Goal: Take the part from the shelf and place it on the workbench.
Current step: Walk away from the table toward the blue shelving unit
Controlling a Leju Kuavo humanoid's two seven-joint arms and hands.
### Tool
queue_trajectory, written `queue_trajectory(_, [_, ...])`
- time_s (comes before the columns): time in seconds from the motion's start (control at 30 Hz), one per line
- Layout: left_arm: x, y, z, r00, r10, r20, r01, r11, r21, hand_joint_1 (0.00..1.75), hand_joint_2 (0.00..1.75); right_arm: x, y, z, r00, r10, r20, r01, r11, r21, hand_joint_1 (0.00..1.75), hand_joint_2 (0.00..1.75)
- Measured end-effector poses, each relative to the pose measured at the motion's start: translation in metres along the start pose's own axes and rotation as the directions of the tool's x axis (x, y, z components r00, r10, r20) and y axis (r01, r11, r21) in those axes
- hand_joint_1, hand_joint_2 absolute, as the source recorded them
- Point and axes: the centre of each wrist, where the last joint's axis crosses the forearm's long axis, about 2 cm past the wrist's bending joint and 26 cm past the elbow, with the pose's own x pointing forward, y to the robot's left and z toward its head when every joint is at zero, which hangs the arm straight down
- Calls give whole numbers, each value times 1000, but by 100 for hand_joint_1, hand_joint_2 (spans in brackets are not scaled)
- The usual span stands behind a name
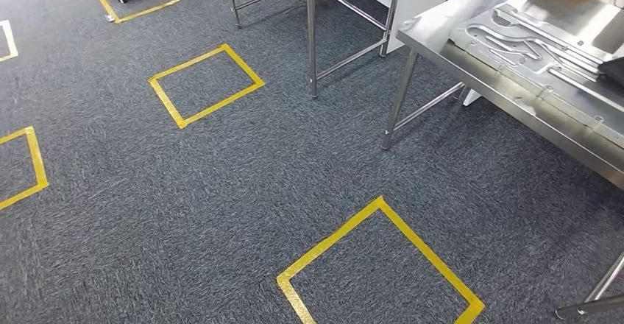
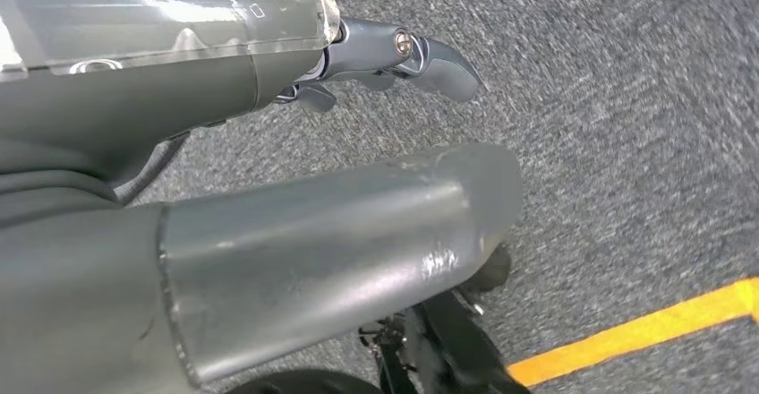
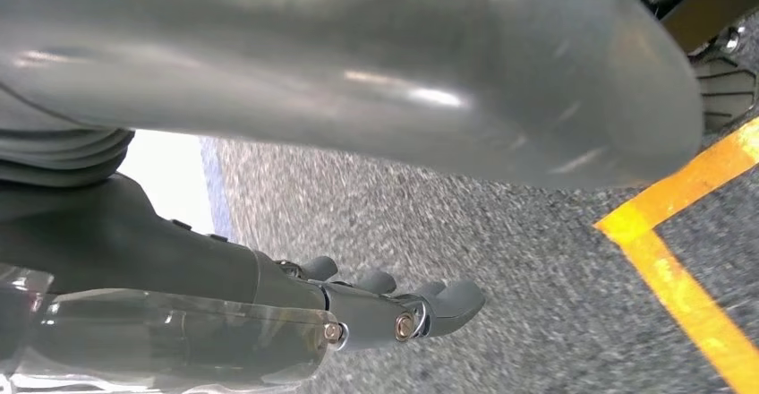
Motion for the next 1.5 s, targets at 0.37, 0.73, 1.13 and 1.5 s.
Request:
queue_trajectory(0.37, [4, 0, -1, 1000, 1, 18, -1, 1000, 3, 0, 0, 7, -1, -1, 999, -52, 15, 52, 999, -13, 0, 0])
queue_trajectory(0.73, [5, -1, -2, 1000, -3, 26, 3, 1000, 1, 0, 0, 11, -3, -2, 998, -59, 28, 59, 998, -20, 0, 0])
queue_trajectory(1.13, [9, -1, -3, 999, -2, 33, 2, 1000, 0, 0, 0, 11, -4, -2, 997, -67, 26, 67, 998, -22, 0, 0])
queue_trajectory(1.5, [10, -1, -4, 999, -4, 36, 4, 1000, -1, 0, 0, 10, -2, -2, 998, -64, 22, 64, 998, -14, 0, 0])
